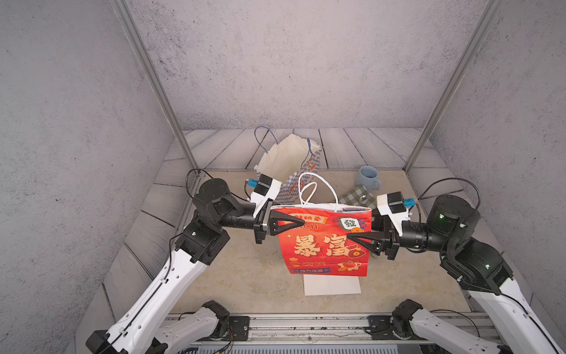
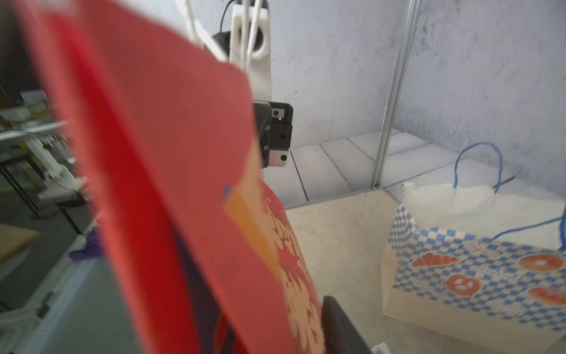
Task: Put away the paper bag
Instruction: Press the paper bag.
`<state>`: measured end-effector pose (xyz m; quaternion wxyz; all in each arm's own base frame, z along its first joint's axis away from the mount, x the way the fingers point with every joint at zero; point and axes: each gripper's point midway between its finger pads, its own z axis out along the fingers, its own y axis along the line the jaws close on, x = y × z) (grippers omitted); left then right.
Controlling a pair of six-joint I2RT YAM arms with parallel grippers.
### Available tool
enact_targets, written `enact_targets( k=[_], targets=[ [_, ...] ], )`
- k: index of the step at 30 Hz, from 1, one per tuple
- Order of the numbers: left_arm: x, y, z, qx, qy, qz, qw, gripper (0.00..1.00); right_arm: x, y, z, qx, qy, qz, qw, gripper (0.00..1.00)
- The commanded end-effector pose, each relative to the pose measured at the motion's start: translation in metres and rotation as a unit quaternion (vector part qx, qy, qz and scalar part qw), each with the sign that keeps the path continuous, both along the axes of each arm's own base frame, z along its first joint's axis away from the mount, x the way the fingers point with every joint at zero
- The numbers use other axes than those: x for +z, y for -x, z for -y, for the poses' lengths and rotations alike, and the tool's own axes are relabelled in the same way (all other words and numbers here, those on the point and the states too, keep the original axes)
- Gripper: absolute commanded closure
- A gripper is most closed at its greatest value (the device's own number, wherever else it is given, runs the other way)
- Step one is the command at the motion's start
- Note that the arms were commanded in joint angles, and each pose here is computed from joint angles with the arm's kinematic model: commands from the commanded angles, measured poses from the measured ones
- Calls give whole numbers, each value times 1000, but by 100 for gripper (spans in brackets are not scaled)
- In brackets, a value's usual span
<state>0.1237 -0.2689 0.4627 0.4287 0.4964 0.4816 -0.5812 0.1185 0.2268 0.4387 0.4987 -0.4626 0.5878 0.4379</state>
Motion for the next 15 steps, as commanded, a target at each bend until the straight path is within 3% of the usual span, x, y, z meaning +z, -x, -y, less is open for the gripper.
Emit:
enact_targets(
  k=[1,3,5,7,10,15],
  targets=[
    [16,8,-3,-9,21,27,999,100,6,8,2,13,-9,11,1000,62],
    [17,8,-3,-6,22,28,999,100,7,9,2,12,-10,10,1000,68],
    [18,8,-4,-3,23,30,999,100,8,9,4,8,-10,11,1000,66],
    [19,8,-4,-2,24,31,999,100,7,9,7,-3,-7,12,1000,46],
    [20,10,-5,-2,26,31,999,100,0,9,13,-20,7,23,1000,30],
    [28,14,-7,-9,35,32,999,100,-25,6,18,-32,54,27,998,27]
  ],
)
